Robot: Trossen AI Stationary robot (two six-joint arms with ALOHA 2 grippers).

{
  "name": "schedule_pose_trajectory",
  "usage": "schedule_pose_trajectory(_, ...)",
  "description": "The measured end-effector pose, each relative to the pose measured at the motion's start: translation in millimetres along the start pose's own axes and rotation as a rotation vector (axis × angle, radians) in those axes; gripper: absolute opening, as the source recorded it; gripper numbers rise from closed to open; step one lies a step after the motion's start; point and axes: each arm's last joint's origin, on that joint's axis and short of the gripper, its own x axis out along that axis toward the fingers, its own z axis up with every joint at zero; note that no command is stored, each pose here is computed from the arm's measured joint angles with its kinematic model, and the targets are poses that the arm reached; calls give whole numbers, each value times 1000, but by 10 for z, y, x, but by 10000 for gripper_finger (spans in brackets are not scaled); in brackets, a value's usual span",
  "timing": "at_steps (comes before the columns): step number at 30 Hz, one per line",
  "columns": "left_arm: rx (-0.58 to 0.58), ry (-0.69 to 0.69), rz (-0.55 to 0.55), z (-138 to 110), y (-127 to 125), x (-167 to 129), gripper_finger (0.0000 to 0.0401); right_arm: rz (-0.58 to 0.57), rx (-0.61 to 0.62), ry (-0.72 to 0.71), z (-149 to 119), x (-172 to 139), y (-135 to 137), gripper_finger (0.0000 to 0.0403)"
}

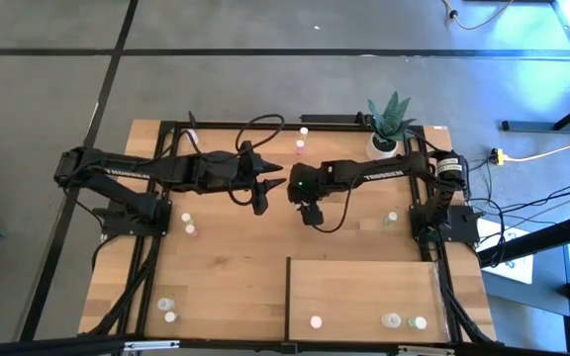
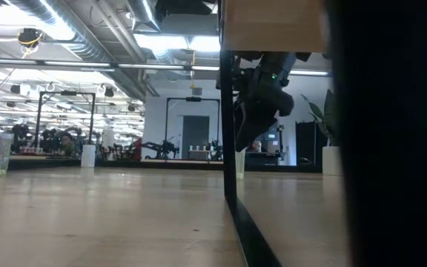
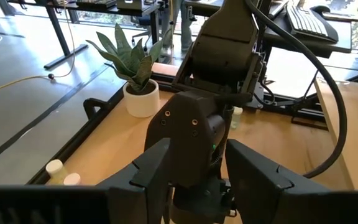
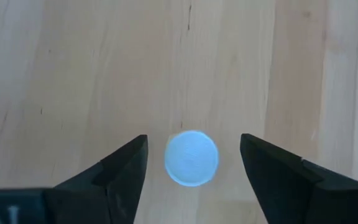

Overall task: Pick and place medicine bottles onto shelf by color
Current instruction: Put the bottom yellow pill bottle on the shelf

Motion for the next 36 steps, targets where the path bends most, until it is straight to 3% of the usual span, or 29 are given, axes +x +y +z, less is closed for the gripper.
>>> schedule_pose_trajectory(26, 0, 1, 0, -1, 1, 0, 147, 9, 13, 4, -5, 0, 4, 130)
schedule_pose_trajectory(36, 1, 3, 0, -3, 1, 0, 147, 31, 117, 1, 0, -3, 14, 128)
